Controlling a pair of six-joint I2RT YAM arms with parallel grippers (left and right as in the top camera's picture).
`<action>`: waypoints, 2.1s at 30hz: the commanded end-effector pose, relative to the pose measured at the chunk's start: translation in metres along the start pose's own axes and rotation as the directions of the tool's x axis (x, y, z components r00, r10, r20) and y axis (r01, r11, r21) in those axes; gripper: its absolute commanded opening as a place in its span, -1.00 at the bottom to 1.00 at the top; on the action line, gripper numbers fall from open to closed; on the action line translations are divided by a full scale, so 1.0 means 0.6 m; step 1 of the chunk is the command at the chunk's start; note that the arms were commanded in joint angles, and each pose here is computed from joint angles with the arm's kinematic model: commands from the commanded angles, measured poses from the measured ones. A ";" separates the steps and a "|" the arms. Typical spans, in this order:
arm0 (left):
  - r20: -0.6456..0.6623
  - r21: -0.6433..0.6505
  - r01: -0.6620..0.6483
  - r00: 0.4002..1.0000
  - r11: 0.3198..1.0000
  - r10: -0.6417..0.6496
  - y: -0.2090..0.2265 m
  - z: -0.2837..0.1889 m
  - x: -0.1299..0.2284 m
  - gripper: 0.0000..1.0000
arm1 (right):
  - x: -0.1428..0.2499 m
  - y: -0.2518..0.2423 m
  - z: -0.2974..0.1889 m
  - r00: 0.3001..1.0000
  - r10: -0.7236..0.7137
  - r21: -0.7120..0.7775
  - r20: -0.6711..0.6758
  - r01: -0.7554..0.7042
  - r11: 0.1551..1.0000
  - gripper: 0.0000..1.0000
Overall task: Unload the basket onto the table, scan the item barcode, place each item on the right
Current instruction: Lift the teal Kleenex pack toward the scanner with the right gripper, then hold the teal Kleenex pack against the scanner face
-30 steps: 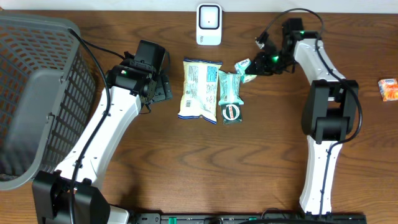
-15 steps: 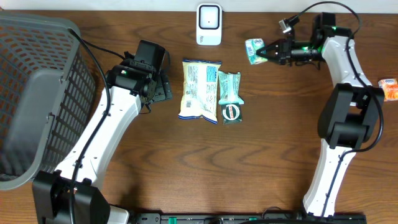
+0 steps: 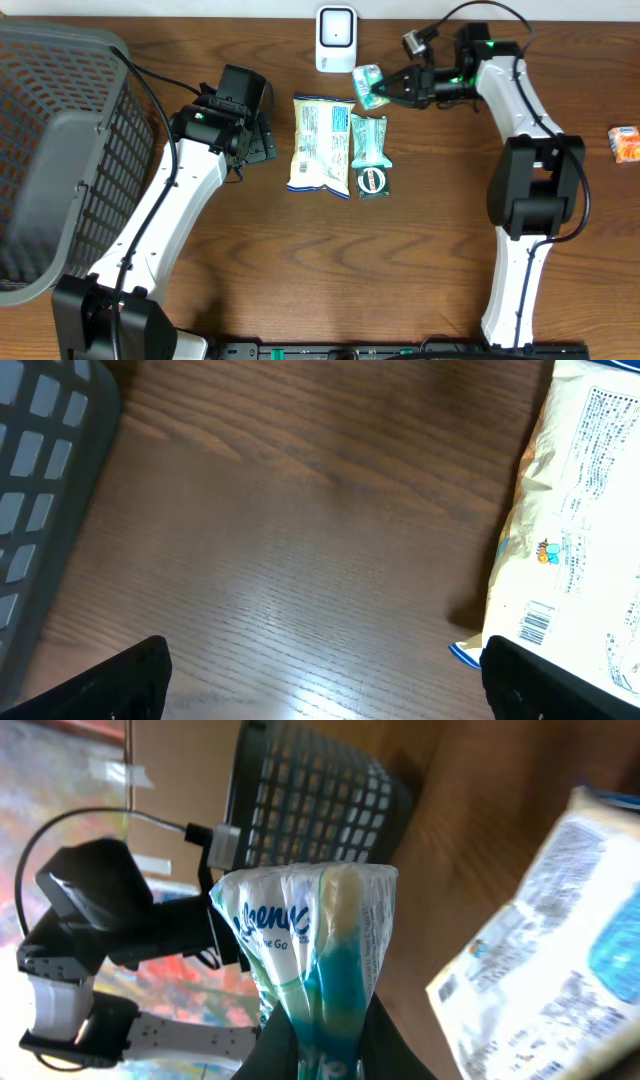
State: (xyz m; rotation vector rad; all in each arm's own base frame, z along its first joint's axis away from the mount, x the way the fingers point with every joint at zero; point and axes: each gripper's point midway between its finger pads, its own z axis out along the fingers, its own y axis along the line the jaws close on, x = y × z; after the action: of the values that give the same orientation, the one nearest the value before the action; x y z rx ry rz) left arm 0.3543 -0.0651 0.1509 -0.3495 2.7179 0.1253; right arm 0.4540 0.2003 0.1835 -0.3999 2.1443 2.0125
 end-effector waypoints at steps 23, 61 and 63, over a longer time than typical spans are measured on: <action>0.015 -0.011 -0.002 1.000 1.000 0.002 0.006 -0.007 -0.005 0.96 | 0.036 0.045 0.076 0.994 -0.070 -0.082 -0.085 0.063 0.995 -0.99; 0.015 -0.011 -0.002 1.000 1.000 0.002 0.006 -0.007 -0.005 0.96 | -0.056 -0.178 -0.022 0.962 -0.183 0.863 -0.203 0.263 0.430 -0.97; 0.015 -0.010 -0.002 1.000 1.000 0.002 0.006 -0.007 -0.005 0.96 | -0.093 -0.177 -0.050 0.943 -0.246 0.920 -0.222 0.287 0.267 -0.98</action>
State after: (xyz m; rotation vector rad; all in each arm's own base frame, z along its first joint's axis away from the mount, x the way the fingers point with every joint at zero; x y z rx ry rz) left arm 0.3543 -0.0651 0.1511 -0.3496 2.7176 0.1250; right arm 0.5017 0.2115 0.0712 -0.6184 2.6241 0.8029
